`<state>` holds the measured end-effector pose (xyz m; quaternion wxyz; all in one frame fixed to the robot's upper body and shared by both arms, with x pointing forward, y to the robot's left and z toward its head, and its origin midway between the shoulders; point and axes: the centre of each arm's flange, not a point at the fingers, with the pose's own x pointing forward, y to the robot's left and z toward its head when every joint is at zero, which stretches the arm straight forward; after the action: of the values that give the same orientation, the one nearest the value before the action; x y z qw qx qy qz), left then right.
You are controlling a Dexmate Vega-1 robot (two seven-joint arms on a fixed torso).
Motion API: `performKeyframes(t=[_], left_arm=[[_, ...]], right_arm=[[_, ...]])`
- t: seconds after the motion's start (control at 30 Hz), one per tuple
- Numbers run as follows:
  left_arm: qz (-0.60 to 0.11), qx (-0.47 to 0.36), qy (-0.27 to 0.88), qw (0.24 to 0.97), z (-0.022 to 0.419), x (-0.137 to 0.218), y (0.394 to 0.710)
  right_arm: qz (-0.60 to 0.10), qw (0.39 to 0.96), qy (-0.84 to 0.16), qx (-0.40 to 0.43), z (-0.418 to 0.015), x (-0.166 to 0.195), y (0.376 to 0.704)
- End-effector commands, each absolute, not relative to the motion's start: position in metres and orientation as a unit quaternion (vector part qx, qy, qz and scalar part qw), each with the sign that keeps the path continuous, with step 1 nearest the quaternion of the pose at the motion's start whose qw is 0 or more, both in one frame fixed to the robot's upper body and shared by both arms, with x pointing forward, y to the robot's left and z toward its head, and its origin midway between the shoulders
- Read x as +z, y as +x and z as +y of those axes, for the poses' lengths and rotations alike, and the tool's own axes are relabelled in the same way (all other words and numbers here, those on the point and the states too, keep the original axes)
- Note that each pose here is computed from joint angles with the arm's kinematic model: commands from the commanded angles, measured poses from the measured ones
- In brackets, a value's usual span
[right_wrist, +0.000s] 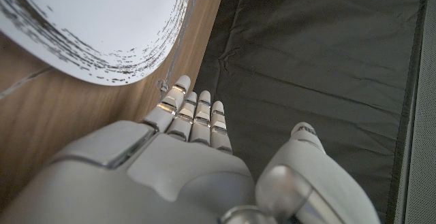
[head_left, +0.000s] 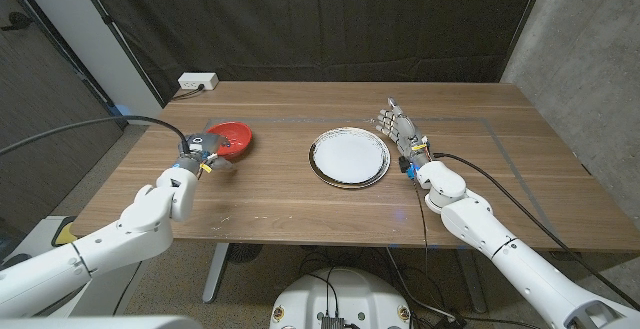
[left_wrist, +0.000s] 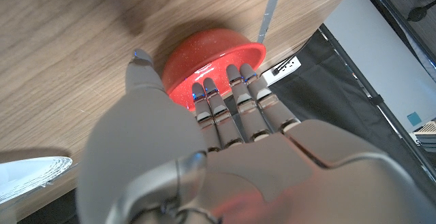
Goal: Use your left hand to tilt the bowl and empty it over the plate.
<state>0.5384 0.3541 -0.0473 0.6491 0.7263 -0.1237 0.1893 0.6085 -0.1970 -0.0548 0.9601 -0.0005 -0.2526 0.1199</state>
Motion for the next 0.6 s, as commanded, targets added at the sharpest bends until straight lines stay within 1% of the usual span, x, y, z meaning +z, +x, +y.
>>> performKeyframes(t=[0.03,0.6], left_arm=[[-0.135,0.181,0.722,0.654,0.353,-0.048,0.551],[-0.145,0.175,0.717,0.659,0.347,-0.053,0.563]], right_arm=[[-0.244,0.962,-0.001,0.120,-0.197,-0.057,0.611],[-0.239,0.964,0.000,0.116,-0.196,-0.060,0.611]])
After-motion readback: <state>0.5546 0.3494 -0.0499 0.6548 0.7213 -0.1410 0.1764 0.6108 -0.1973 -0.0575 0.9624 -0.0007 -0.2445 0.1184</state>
